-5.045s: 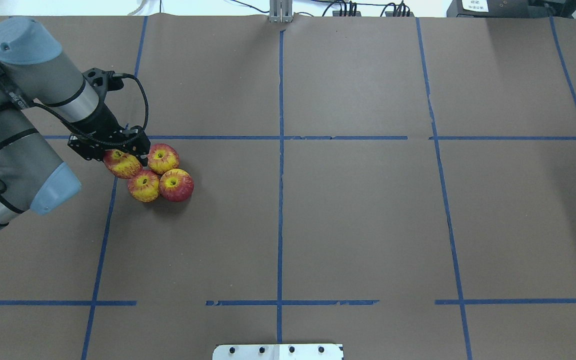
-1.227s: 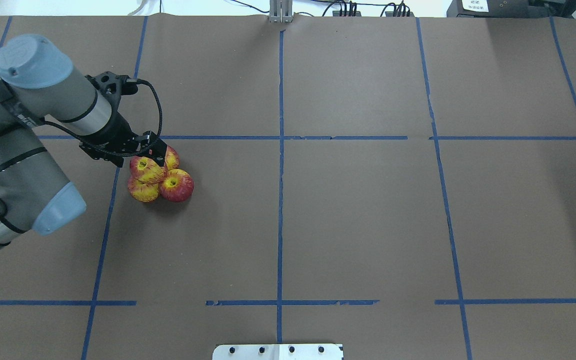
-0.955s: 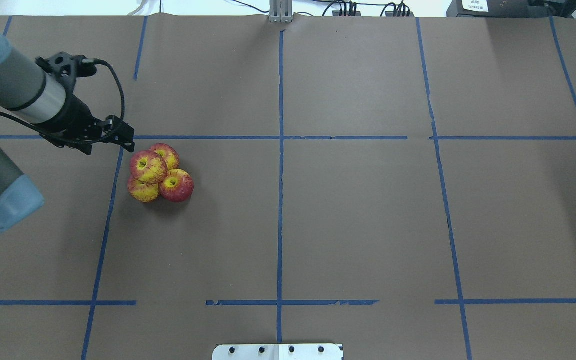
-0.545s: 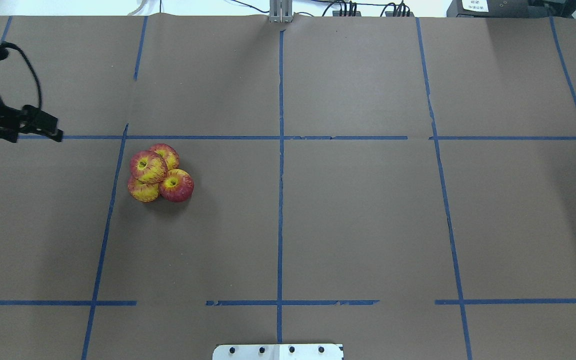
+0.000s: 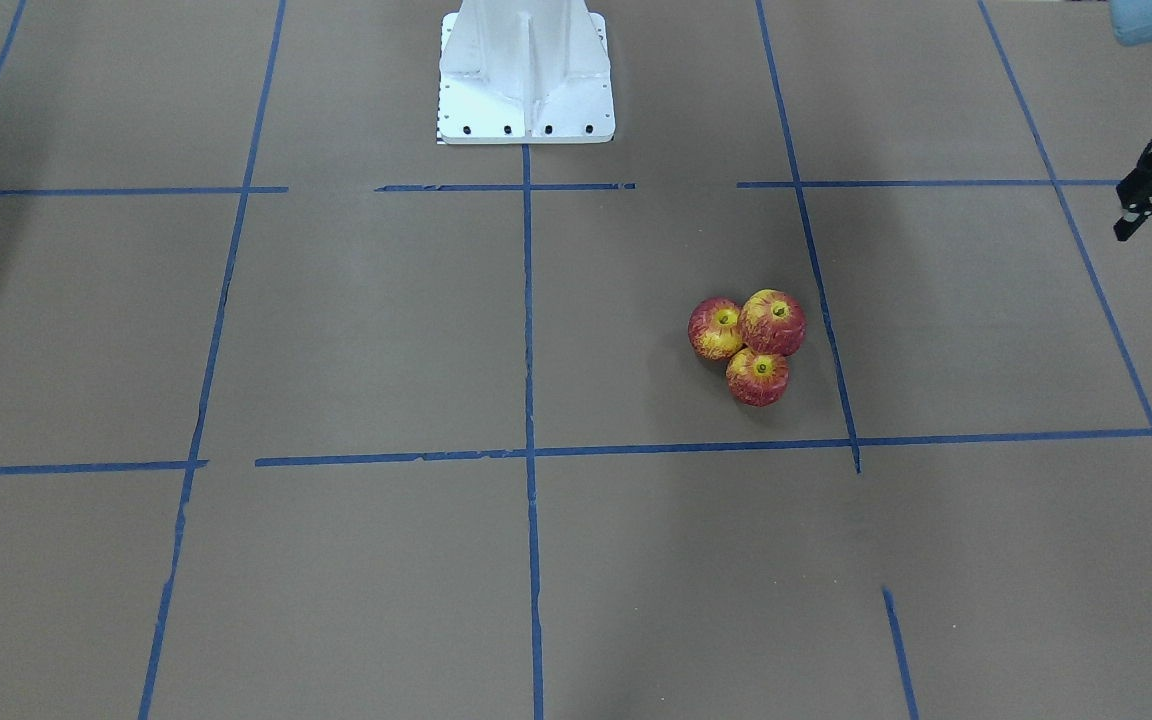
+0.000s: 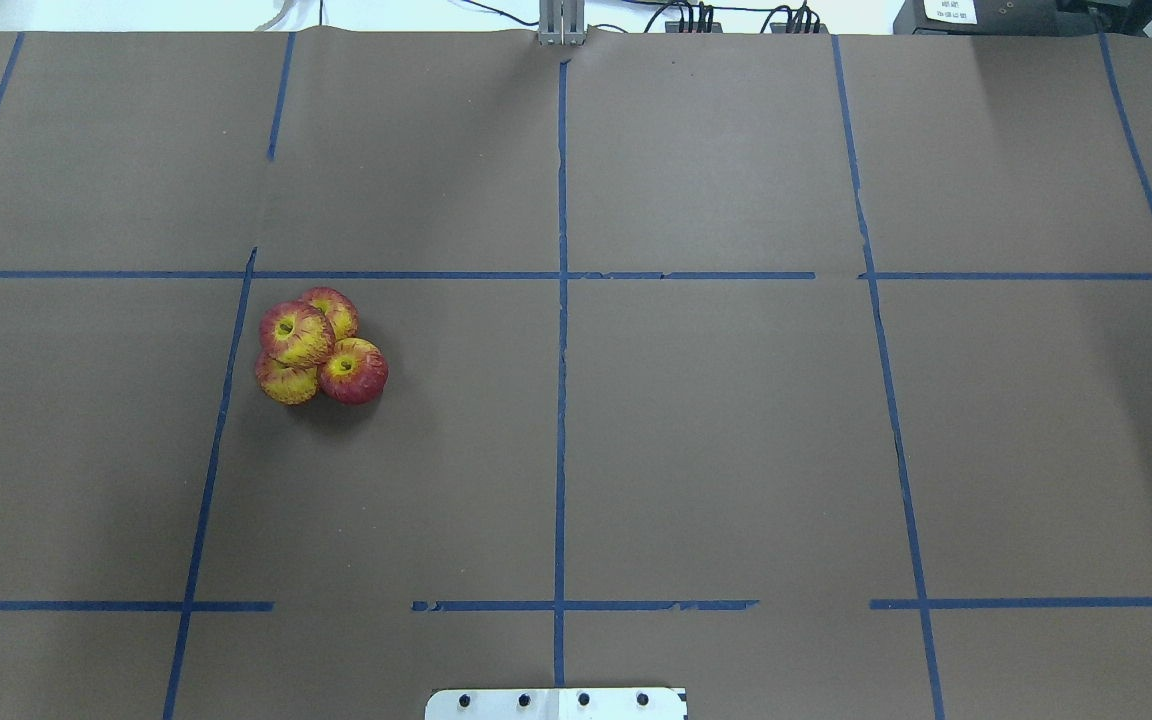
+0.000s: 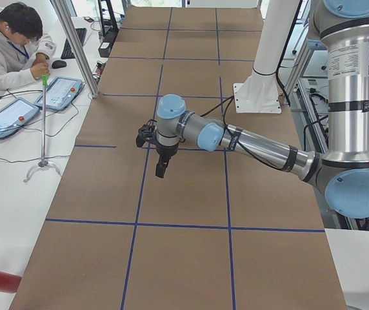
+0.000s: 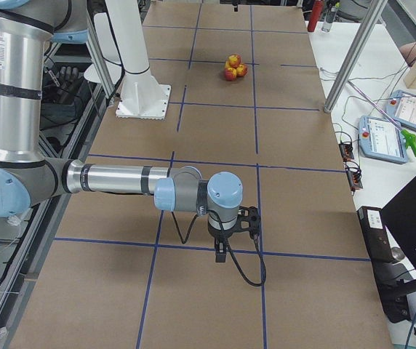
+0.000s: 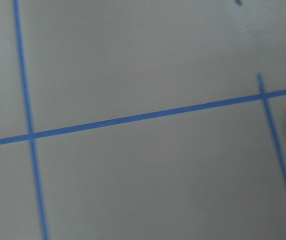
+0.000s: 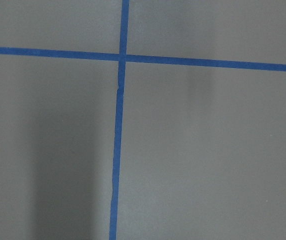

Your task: Stack apples

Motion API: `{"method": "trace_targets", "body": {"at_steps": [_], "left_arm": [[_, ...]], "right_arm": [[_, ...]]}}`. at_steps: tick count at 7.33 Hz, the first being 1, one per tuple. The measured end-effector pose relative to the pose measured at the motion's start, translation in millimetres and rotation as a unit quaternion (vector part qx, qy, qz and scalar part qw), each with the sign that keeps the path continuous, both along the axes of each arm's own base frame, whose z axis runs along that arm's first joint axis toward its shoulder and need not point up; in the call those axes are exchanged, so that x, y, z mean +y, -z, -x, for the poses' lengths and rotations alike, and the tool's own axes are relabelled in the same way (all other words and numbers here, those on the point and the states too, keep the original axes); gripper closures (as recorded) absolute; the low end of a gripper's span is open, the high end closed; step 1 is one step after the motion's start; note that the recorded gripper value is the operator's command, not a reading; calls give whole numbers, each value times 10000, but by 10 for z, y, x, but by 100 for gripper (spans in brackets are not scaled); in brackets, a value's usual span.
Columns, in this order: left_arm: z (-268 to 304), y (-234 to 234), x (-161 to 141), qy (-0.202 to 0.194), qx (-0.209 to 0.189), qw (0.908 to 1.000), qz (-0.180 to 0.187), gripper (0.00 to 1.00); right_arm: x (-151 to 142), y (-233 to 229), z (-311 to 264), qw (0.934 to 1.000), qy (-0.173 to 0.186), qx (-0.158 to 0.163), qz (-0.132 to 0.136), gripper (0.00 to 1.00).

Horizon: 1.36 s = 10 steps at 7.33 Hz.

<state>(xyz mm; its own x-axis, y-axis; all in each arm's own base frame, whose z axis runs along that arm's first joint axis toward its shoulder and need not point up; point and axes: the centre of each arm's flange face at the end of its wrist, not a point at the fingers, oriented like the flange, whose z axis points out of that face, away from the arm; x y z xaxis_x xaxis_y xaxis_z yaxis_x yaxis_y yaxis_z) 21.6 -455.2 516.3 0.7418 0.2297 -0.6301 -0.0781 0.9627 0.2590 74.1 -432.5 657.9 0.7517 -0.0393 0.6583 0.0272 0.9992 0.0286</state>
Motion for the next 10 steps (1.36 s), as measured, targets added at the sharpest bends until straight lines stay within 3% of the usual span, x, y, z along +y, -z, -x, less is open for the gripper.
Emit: {"method": "trace_targets", "body": {"at_steps": [2,4,6,10], "left_arm": [[585,-324,-101,-191,-232,9995,122,0],[911,-328,-335,-82,-262,9986,457,0],[1080,-588,-277,-152,-251,9974,652,0],[1242,-1003,-136,-199,296,9957,856,0]], "right_arm": [[0,0,0,10000,0,0,0,0],[0,0,0,10000,0,0,0,0],[0,0,0,10000,0,0,0,0],[0,0,0,10000,0,0,0,0]]}}
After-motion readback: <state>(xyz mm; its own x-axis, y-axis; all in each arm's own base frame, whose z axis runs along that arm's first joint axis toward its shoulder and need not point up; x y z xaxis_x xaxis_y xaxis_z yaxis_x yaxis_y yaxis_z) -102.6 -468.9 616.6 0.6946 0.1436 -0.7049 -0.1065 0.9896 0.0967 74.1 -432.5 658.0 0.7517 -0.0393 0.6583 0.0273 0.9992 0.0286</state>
